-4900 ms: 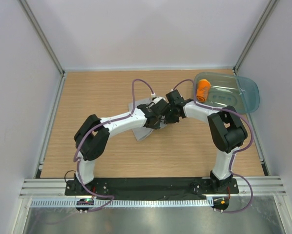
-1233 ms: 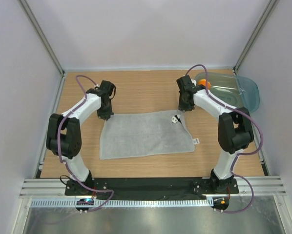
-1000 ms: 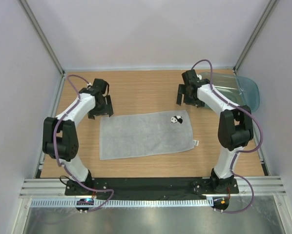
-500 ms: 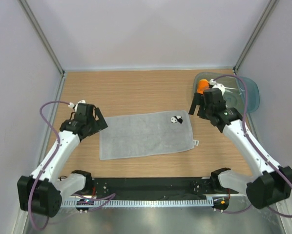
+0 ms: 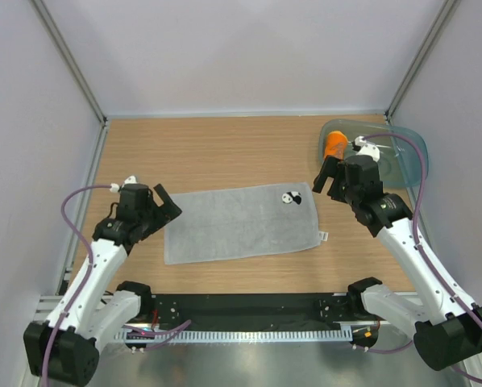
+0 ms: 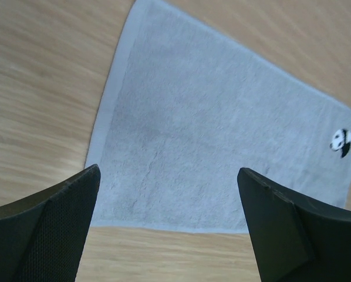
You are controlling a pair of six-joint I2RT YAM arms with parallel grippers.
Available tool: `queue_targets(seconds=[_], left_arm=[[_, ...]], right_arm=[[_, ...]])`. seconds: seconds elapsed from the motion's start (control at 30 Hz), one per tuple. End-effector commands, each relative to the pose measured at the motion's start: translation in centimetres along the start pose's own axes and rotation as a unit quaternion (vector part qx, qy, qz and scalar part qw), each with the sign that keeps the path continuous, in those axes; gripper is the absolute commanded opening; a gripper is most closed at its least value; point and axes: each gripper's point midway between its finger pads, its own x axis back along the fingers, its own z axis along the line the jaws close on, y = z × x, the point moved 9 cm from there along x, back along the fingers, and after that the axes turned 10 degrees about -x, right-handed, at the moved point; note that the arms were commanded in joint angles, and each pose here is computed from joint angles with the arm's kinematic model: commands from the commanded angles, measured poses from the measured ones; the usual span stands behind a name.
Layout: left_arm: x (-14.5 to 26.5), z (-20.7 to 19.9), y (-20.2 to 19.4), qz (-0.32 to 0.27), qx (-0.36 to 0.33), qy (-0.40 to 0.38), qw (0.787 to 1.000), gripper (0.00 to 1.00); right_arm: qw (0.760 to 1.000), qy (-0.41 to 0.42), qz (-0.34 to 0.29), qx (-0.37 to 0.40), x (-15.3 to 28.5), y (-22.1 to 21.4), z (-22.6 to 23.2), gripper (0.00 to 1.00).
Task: Roll the towels
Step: Fold the towel
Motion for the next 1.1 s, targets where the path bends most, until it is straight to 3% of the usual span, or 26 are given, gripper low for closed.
queue_targets(seconds=[0.0, 0.13, 0.23, 0.6, 0.87, 1.07], left_arm=[[-0.3, -0.3, -2.1, 0.114, 0.006, -0.003, 0.993, 1.00], [-0.4, -0.3, -4.4, 0.149, -0.026, 0.088, 0.985, 1.00], [-0.3, 0.2, -6.2, 0.139, -0.043, 0.148, 0.978, 1.00], [-1.7, 2.4, -9.9, 0.143, 0.008, 0.164, 0.976, 0.95], [-3.5, 2.2, -10.8, 0.155, 0.015, 0.162, 0.974, 0.67], [-3.3, 2.6, -10.7, 0.143, 0.010, 0.172, 0.975, 0.58]], right_arm=[[1.000, 0.026, -0.001, -0.008, 0.0, 0.1, 0.7, 0.97], [1.000, 0.015, 0.008, -0.013, -0.3, -0.1, 0.6, 0.97], [1.000, 0.014, 0.014, -0.015, -0.4, -0.3, 0.7, 0.97], [0.999, 0.004, 0.041, -0.019, -1.3, -1.1, 0.6, 0.97], [0.999, -0.003, 0.046, -0.020, -1.5, -1.3, 0.5, 0.97], [0.998, -0.010, 0.054, -0.017, -1.9, -1.7, 0.3, 0.97]])
